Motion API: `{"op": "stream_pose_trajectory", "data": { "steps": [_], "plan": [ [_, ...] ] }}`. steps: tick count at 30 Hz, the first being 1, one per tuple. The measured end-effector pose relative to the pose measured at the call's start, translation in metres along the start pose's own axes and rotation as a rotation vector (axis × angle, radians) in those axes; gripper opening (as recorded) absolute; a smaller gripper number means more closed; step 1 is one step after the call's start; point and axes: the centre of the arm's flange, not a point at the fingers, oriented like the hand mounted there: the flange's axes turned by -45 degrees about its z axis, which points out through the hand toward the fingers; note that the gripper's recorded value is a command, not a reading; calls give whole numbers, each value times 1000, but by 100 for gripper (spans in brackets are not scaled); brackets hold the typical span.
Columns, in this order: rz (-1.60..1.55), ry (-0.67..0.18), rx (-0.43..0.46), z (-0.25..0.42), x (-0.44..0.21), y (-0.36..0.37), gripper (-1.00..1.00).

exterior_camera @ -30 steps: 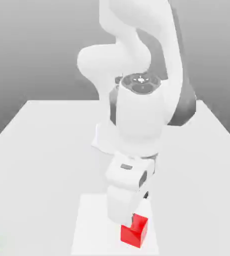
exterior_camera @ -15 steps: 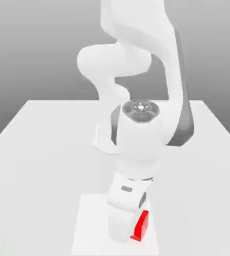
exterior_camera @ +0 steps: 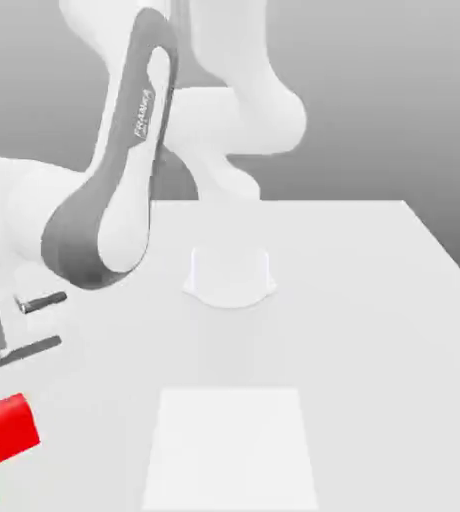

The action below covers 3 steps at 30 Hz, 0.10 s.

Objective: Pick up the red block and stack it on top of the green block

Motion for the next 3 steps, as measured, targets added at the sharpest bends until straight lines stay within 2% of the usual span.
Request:
{"op": "stream_pose_trajectory", "data": {
  "steps": [3],
  "plan": [
    [0,0,0,0,0,0,100]
  ]
}}
